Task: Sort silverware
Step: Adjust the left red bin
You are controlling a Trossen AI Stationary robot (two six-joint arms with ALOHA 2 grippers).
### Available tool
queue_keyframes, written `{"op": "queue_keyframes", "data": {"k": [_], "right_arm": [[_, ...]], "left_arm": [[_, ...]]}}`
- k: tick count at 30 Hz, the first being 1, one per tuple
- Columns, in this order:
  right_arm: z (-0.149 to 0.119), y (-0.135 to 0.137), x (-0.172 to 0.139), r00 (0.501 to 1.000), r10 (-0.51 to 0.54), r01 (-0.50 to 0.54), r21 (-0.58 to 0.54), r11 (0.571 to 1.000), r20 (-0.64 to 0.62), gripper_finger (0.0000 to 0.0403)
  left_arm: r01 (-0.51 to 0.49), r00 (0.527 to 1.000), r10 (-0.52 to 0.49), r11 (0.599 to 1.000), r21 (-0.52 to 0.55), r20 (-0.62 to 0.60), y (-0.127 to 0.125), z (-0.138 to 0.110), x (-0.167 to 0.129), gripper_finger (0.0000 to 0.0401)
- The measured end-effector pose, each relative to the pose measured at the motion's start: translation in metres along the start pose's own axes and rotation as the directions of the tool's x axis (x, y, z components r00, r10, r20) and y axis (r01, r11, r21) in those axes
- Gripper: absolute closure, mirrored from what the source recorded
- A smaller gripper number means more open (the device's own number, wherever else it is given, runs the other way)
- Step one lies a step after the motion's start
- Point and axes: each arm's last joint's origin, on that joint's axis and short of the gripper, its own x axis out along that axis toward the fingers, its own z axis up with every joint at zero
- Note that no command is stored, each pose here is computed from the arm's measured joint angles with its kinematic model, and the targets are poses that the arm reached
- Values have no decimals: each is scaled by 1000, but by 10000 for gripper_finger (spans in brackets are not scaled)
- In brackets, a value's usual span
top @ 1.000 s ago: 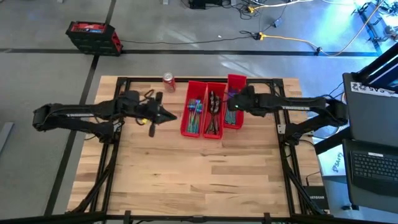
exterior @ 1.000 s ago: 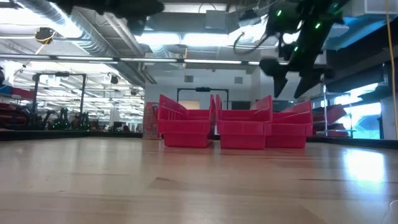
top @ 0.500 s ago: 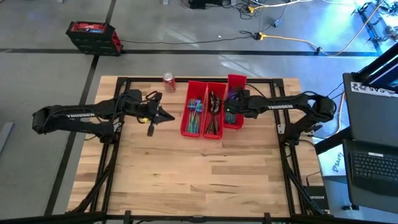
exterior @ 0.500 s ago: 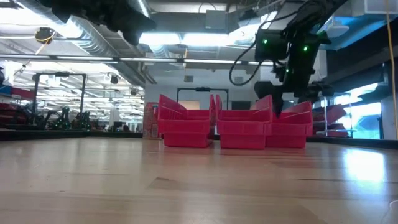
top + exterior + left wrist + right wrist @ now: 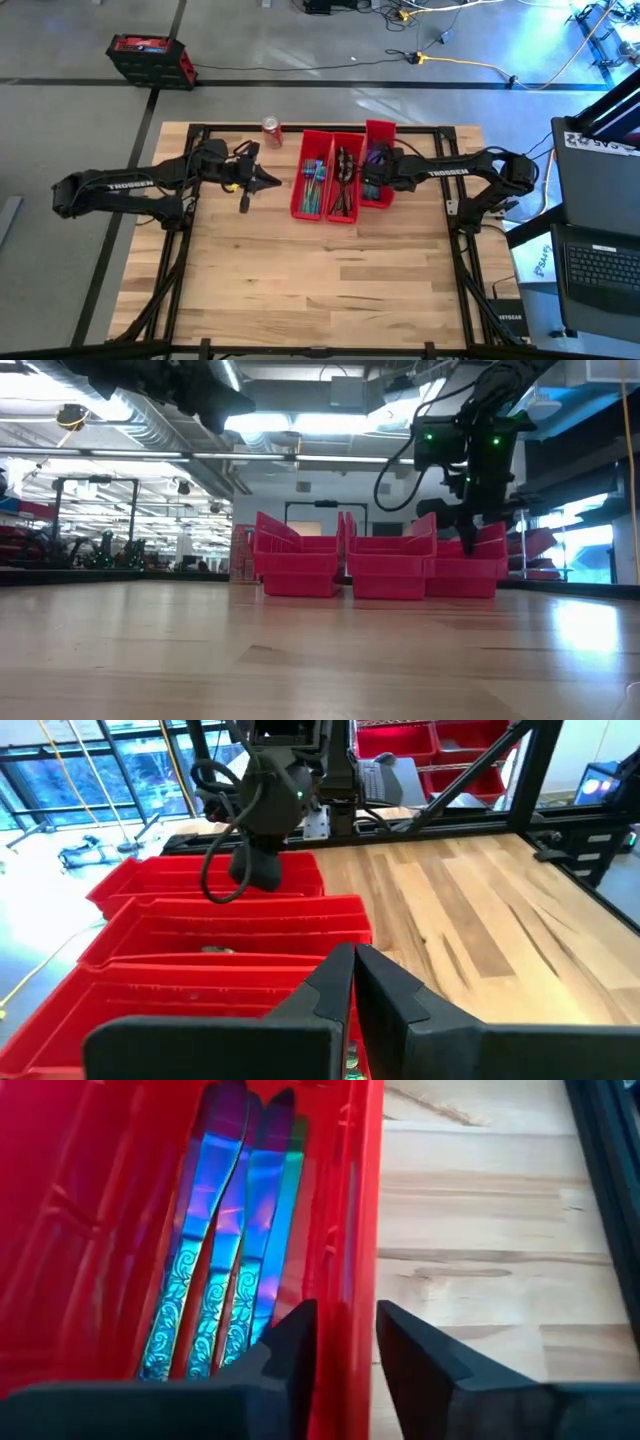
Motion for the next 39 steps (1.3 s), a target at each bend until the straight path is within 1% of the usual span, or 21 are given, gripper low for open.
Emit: {"op": "queue_keyframes", "data": {"k": [3,9,11,15,19,25,30,39], "right_arm": [[-1,-1,0,1000,-8,8,-2,1000,-14,337],[-3,0,-3,1000,13,-14,-3,1000,-28,386],[-3,-1,-6,999,23,-23,-2,1000,-31,397],[-8,-1,-14,998,56,-58,-27,998,-42,397],[-12,-2,-23,995,88,-89,-25,996,-52,401],[-23,-4,-29,995,79,-81,-16,997,-68,402],[-31,-4,-35,996,76,-76,9,997,-51,402],[-32,-3,-36,995,90,-85,95,992,-51,402]], "left_arm": [[-7,1000,7,1000,6,-1,1,0,0,401],[-33,999,33,999,10,-5,6,-1,-2,401],[-45,999,45,999,7,-7,8,-2,-2,401],[-63,998,63,998,3,-10,12,-2,-3,401],[-77,997,77,997,-1,-12,14,-3,-4,401],[-86,996,86,996,-7,-14,16,-3,-5,401],[-86,996,86,996,-18,-14,16,-3,-5,401],[-86,996,86,996,-9,-14,16,-4,-5,401]]}}
